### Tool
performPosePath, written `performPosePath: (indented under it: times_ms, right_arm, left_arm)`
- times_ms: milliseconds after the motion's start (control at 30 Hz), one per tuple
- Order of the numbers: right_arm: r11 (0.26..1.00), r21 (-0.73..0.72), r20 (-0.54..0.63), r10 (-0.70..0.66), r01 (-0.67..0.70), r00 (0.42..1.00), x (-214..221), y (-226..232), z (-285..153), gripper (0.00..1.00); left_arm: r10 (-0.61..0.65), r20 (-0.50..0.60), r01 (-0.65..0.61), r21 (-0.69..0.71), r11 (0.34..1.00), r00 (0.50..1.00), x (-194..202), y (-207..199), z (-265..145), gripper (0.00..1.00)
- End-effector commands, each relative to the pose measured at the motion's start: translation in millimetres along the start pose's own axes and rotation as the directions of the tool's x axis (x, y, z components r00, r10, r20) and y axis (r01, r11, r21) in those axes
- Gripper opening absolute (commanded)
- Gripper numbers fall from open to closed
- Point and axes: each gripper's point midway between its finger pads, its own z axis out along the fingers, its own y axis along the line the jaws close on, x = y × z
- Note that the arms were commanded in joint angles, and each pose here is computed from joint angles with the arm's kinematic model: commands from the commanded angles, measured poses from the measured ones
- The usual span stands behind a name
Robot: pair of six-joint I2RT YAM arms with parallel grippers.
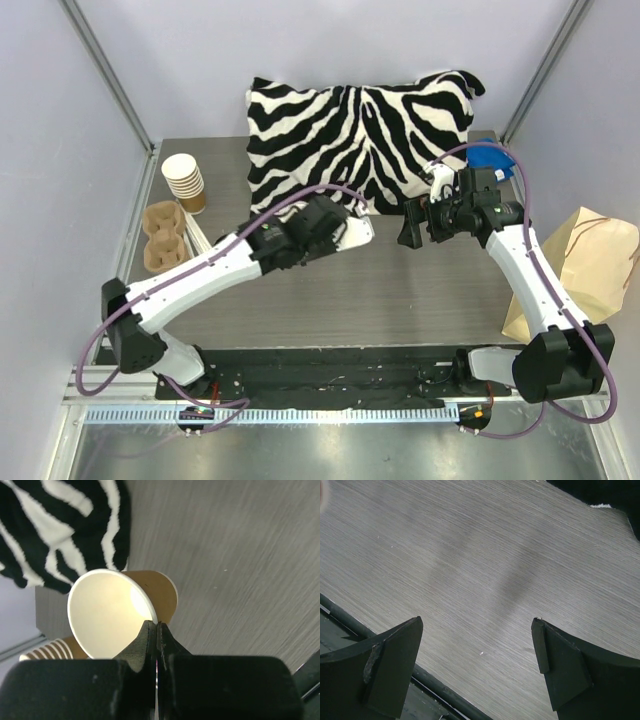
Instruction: Pack the takeout coffee
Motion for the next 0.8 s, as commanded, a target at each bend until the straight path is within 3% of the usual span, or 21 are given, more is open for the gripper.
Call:
performPosePath:
  times_ms: [0,167,333,667,767]
  right_arm:
    - [0.999,0.028,0.079,-0.022,0.019,0.997,-18,-2,-14,1.00]
    - [0.999,0.052,0.074,-0.019,0.015,0.997,-13,-7,-16,1.00]
    - [0.997,0.080,0.085,-0.009,0.002,0.996,-12,-14,-22,1.00]
    - [0.996,0.086,0.089,0.011,-0.018,0.996,-11,-18,-24,1.00]
    - [0.997,0.080,0.088,0.017,-0.024,0.996,-12,-19,-23,1.00]
  left_arm:
    - [-0.050,0.111,0.055,-0.040,0.998,0.993,-40,-22,4,0.00]
    - [-0.036,0.180,0.025,0.068,0.997,0.983,-63,-77,14,0.00]
    - [-0.060,0.164,0.037,0.142,0.989,0.985,-60,-108,38,0.00]
    - [-0.067,0.087,0.054,0.148,0.988,0.994,-43,-135,80,0.00]
    - [-0.082,0.085,0.069,0.141,0.988,0.993,-40,-137,84,0.04]
